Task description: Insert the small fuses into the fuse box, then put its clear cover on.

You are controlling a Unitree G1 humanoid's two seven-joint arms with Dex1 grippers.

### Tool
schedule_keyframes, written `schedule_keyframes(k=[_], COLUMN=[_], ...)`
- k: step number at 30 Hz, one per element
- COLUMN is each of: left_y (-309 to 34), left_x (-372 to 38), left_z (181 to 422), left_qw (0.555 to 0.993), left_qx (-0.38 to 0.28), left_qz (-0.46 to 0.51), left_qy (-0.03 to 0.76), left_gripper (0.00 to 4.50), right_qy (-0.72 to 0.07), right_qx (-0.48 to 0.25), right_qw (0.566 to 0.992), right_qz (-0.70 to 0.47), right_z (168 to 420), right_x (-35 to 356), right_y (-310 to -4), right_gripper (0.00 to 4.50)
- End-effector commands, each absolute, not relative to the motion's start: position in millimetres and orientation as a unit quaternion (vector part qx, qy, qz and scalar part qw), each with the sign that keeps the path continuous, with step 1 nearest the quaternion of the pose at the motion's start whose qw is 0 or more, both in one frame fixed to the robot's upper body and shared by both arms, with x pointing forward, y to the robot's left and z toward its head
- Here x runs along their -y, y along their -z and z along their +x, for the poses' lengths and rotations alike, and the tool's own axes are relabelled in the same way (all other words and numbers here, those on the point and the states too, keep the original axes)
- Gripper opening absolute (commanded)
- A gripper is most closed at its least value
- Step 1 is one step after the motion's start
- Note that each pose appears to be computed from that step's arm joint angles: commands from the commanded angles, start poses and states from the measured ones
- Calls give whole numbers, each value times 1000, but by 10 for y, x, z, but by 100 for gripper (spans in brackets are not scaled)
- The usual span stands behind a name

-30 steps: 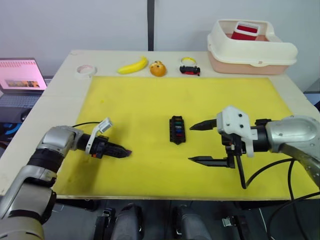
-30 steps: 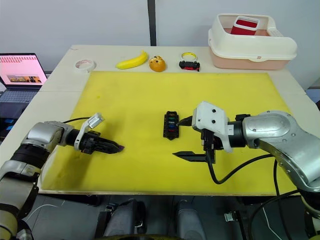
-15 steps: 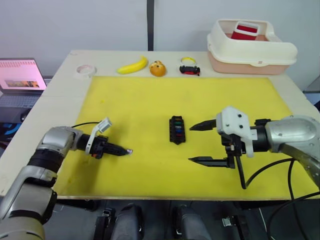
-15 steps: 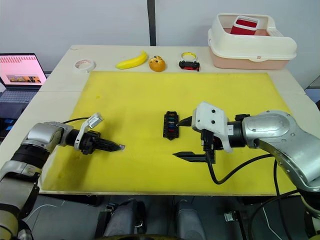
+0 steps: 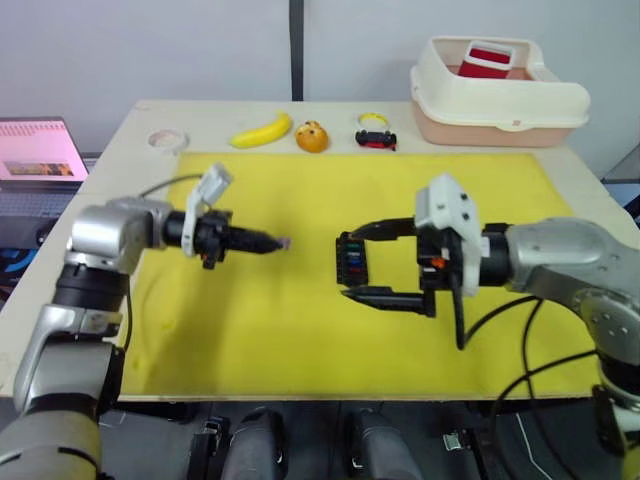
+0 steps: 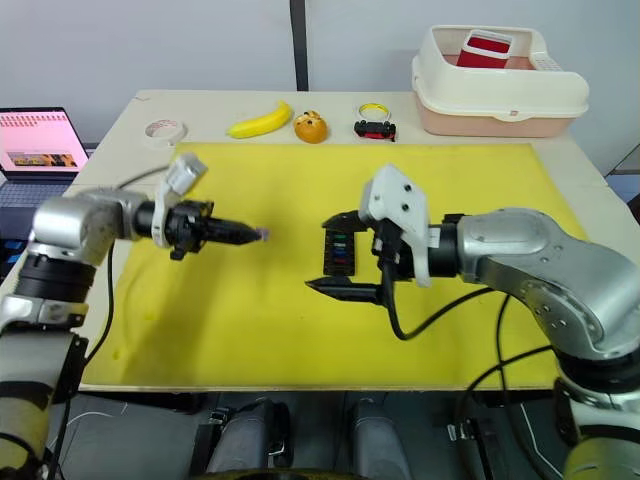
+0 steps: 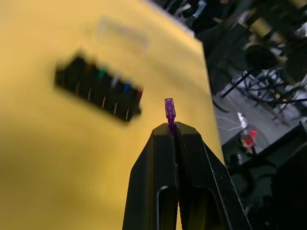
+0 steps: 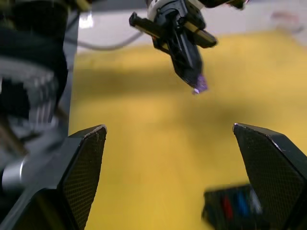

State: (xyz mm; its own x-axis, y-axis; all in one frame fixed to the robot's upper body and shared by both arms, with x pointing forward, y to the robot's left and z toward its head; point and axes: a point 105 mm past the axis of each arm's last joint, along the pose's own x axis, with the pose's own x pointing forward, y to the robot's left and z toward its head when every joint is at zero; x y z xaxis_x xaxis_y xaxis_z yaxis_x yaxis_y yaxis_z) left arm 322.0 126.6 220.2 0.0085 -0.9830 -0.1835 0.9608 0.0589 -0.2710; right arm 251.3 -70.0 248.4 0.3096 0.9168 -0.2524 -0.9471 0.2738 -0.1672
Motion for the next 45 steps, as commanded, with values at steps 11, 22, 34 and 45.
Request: schedule_keyframes(k=[11,22,34,45], left_y=[-2640,-2610,-2591,-2605], left_x=[-926,-901,-932,-924], left_z=[3183,3121,3098,3092], left_qw=[670,653,654,653], left_qx=[-40,-32,-31,-27], left_qz=[39,50,48,47], left_qy=[740,755,755,755], left_gripper=[0,0,0,0], right_qy=[-564,-570,-574,-578], right_qx=[-77,-87,-89,-98], right_qw=[820,815,812,808], right_qz=[-63,-58,-53,-51], right_z=[2744,2739,2736,2733], right_x=[559,524,495,479], right_y=[-2869,-2829,-2825,-2788], right_gripper=[317,317,192,192])
